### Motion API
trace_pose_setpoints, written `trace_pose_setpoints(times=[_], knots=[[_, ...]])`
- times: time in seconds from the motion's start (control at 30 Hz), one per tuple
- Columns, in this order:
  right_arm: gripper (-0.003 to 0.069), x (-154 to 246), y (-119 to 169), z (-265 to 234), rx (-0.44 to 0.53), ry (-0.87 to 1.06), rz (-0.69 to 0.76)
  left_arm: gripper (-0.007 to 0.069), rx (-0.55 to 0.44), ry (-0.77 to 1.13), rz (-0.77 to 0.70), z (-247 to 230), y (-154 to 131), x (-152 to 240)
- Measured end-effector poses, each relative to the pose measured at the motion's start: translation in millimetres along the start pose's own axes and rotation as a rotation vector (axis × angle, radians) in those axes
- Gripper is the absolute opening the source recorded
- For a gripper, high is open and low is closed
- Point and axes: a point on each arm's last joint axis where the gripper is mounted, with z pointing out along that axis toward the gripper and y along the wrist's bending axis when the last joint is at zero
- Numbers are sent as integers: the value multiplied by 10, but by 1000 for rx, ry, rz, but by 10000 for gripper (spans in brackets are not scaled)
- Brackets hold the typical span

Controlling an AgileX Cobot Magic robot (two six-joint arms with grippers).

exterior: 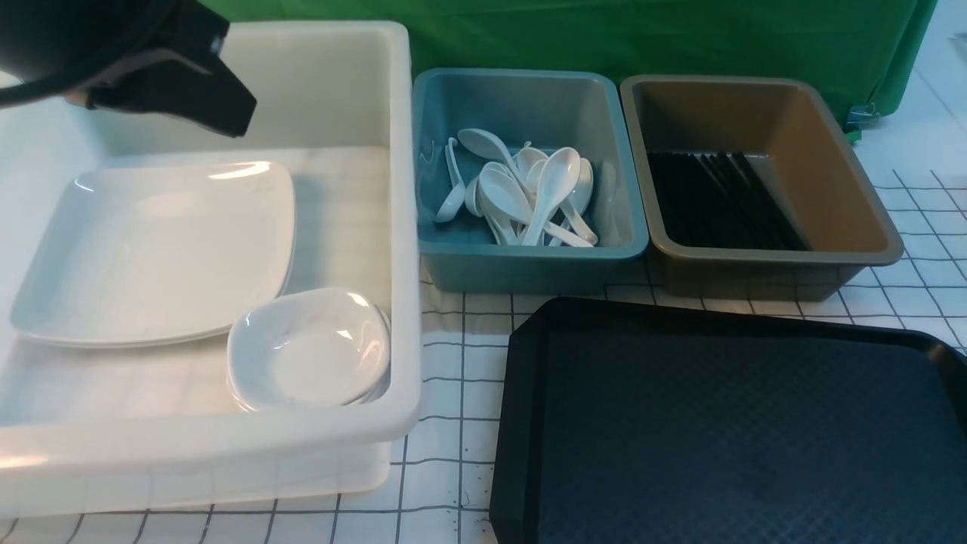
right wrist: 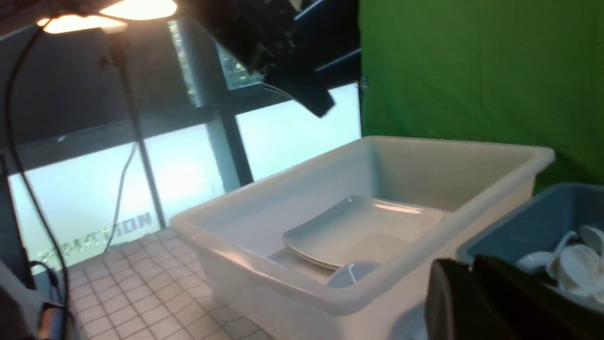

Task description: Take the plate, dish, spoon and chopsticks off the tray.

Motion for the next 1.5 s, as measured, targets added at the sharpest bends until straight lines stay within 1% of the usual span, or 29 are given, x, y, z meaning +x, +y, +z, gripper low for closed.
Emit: trace_pose_setpoints(times=[0.03,0.07,0.1,0.13,0.2,0.27,0.3,0.33,0.37,0.5,0.53,0.6,0.73,1.0,1.23,1.4,1.47,1.5], knots=[[70,84,-39,-21,43,0,5,0,0,0,0,0,0,0],[70,98,-46,-34,52,-4,6,0,0,0,0,0,0,0],[71,255,-122,-75,143,0,5,0,0,0,-1,0,0,0],[71,272,-130,-81,154,-1,4,0,0,0,-1,0,0,0],[71,486,-235,-152,298,-6,-6,0,0,0,-1,0,0,0],[72,564,-275,-176,355,-6,-9,0,-1,0,-1,0,1,0],[73,698,-344,-213,454,-2,-12,0,-8,2,2,0,7,2],[73,712,-351,-217,464,-1,-13,0,-9,2,2,0,8,2],[76,837,-415,-248,554,9,-15,0,-23,6,8,0,21,5],[89,1028,-517,-297,695,53,-16,0,-43,11,15,-1,39,10],[90,1027,-520,-298,700,53,-16,0,-43,11,15,-1,39,10],[97,1058,-546,-324,755,87,-23,0,-44,12,16,-1,40,11],[104,1083,-569,-350,805,123,-37,0,-47,13,17,-1,43,12],[125,1079,-603,-389,896,117,-40,0,-39,13,14,-1,35,11],[139,1080,-604,-391,899,117,-39,0,8,5,11,7,-36,3],[153,1080,-604,-391,899,117,-39,0,18,-8,70,-73,-188,35],[157,1083,-604,-392,900,121,-37,0,19,-31,122,-194,-310,80],[157,1083,-604,-392,900,121,-37,0,18,-37,126,-219,-323,88]])
